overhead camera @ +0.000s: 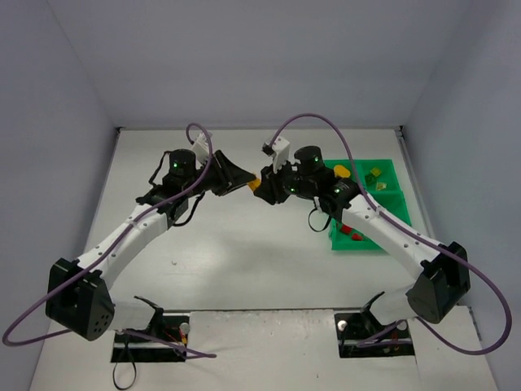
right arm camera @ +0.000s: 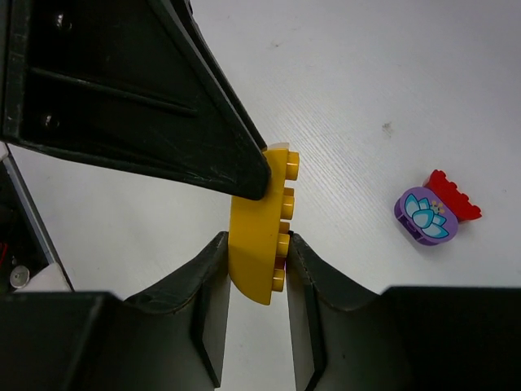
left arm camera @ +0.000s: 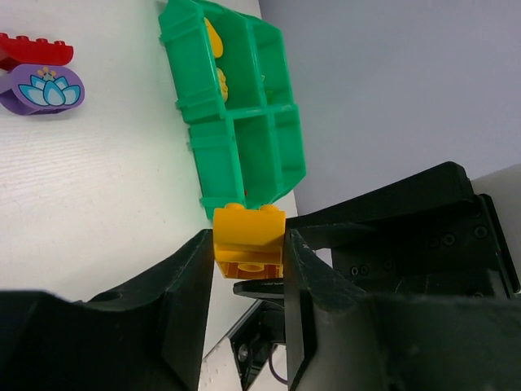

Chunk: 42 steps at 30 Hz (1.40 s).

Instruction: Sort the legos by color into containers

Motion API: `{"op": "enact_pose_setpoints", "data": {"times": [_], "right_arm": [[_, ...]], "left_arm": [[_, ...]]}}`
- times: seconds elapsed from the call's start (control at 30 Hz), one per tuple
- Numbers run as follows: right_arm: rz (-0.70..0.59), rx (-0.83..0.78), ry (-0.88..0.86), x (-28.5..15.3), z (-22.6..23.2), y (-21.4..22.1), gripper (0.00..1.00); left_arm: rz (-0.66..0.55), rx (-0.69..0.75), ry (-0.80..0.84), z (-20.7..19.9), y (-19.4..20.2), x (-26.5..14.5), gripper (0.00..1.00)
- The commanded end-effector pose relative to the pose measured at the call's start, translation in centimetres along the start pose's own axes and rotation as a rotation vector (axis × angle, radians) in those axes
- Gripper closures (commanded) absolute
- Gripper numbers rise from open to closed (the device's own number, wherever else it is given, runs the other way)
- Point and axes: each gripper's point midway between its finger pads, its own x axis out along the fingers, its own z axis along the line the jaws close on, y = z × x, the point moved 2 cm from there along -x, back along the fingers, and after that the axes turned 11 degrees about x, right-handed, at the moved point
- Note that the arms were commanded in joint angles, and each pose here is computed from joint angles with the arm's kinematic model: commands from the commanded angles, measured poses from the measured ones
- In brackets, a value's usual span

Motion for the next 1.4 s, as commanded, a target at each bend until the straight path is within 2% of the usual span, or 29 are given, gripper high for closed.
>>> {"op": "enact_pose_setpoints", "data": {"times": [0.0, 0.03, 0.07, 0.13, 0.17, 0.2, 0.23, 0.3, 0.33, 0.53, 0.67, 0.8, 0.87, 0.93, 1.0, 1.07, 1.13, 1.23, 1.37], "right_arm": [[-0.154, -0.062, 0.007, -1.1, 1.0, -4.7, 1.0], [-0.155, -0.061, 0.024, -1.1, 0.7, -4.6, 1.0], [-0.156, -0.059, 0.033, -1.2, 0.5, -4.6, 1.0], [-0.159, -0.049, 0.082, -1.3, -0.5, -4.4, 1.0], [-0.151, -0.041, 0.106, -1.3, -1.2, -4.0, 1.0], [-0.147, -0.034, 0.136, -1.4, -2.0, -3.7, 1.0], [-0.156, -0.01, 0.212, -1.9, -4.2, -3.8, 1.0], [-0.138, 0.068, 0.312, -2.6, -7.3, -2.7, 1.0], [-0.145, 0.119, 0.392, -3.8, -10.3, -2.6, 1.0], [-0.12, 0.344, 0.734, -8.3, -20.9, 0.2, 1.0], [-0.12, 0.484, 0.825, -9.6, -25.3, 1.6, 0.96], [-0.054, 0.56, 0.866, -8.5, -28.3, 3.4, 0.86], [-0.037, 0.578, 0.87, -8.1, -28.8, 3.9, 0.8], [-0.021, 0.595, 0.87, -7.4, -29.4, 4.4, 0.6], [-0.022, 0.592, 0.873, -7.4, -29.5, 4.3, 0.49], [-0.023, 0.584, 0.869, -7.4, -29.6, 4.1, 0.43], [-0.032, 0.568, 0.864, -7.5, -29.4, 3.6, 0.37], [-0.061, 0.528, 0.819, -7.6, -28.2, 2.0, 0.37], [-0.061, 0.352, 0.676, -4.8, -23.4, -0.6, 0.38]], "left_arm": [[-0.07, 0.059, 0.096, -3.3, -2.3, -0.5, 0.91], [-0.068, 0.061, 0.088, -3.1, -2.2, -0.4, 0.84], [-0.065, 0.063, 0.081, -2.9, -2.1, -0.4, 0.69], [-0.064, 0.071, 0.049, -2.3, -2.0, -0.4, 0.52], [-0.069, 0.077, 0.034, -2.1, -2.0, -0.5, 0.41], [-0.055, 0.077, -0.001, -1.4, -1.7, -0.6, 0.34], [-0.075, 0.11, -0.031, -1.1, -2.1, -0.9, 0.31], [-0.054, 0.144, -0.099, -0.1, -1.6, -1.7, 0.3], [-0.06, 0.161, -0.126, 0.2, -1.7, -2.1, 0.3], [-0.095, 0.288, -0.285, 2.5, -1.3, -5.3, 0.29], [-0.094, 0.305, -0.328, 3.4, -0.5, -6.4, 0.29], [-0.095, 0.309, -0.348, 4.0, 0.1, -7.0, 0.29], [-0.089, 0.312, -0.355, 4.1, 0.3, -7.3, 0.29], [-0.087, 0.323, -0.357, 4.0, 0.3, -7.5, 0.29], [-0.09, 0.324, -0.359, 4.0, 0.2, -7.6, 0.29], [-0.091, 0.329, -0.357, 3.9, 0.2, -7.6, 0.29], [-0.086, 0.326, -0.358, 4.1, 0.2, -7.5, 0.29], [-0.078, 0.322, -0.352, 4.1, 0.3, -7.3, 0.29], [-0.071, 0.321, -0.349, 4.2, 0.4, -7.0, 0.29]]}}
